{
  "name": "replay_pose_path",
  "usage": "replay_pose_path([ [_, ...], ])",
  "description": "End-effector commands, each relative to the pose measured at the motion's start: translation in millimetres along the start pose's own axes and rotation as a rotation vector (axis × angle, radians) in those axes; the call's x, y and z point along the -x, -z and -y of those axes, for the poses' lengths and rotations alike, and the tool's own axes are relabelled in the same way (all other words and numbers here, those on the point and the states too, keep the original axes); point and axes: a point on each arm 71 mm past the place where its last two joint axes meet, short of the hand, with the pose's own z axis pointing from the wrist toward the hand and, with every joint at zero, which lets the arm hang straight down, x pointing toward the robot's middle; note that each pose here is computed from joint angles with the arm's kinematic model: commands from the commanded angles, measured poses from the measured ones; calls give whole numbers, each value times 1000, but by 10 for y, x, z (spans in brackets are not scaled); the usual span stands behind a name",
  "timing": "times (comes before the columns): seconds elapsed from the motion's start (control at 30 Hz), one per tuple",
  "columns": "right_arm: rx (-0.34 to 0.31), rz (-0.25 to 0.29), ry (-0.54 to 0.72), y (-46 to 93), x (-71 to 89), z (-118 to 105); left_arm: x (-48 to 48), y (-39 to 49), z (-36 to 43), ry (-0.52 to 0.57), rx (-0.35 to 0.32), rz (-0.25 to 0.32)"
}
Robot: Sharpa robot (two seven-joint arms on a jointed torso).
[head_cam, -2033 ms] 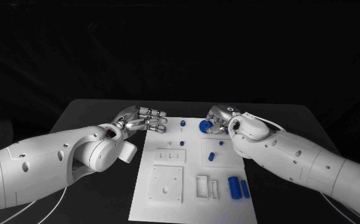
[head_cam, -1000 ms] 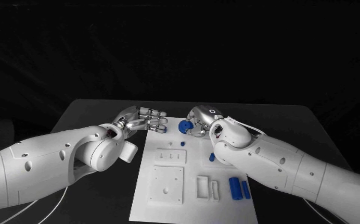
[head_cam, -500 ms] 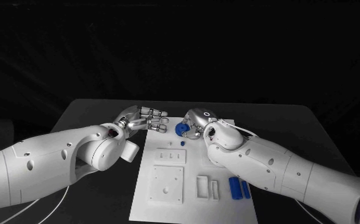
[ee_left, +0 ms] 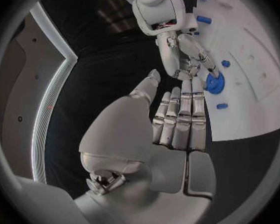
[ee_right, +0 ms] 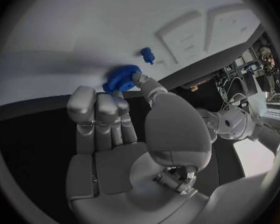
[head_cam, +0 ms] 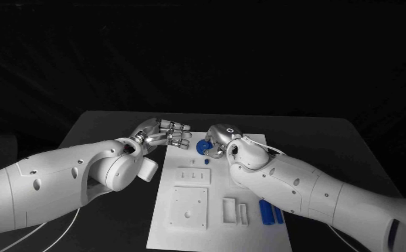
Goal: Assemble the parts on the task board
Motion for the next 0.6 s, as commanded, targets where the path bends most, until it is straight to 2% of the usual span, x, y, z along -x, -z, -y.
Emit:
replay_pose_path([
  [0.03,-6,-35,12,7,-75,-3,-25,-8,17,1,-10,-14],
  [0.43,-2,-41,-23,14,-95,-1,-25,-12,16,0,-10,-14],
  [0.6,2,-7,-45,49,-48,31,-18,-7,15,0,-9,-13],
])
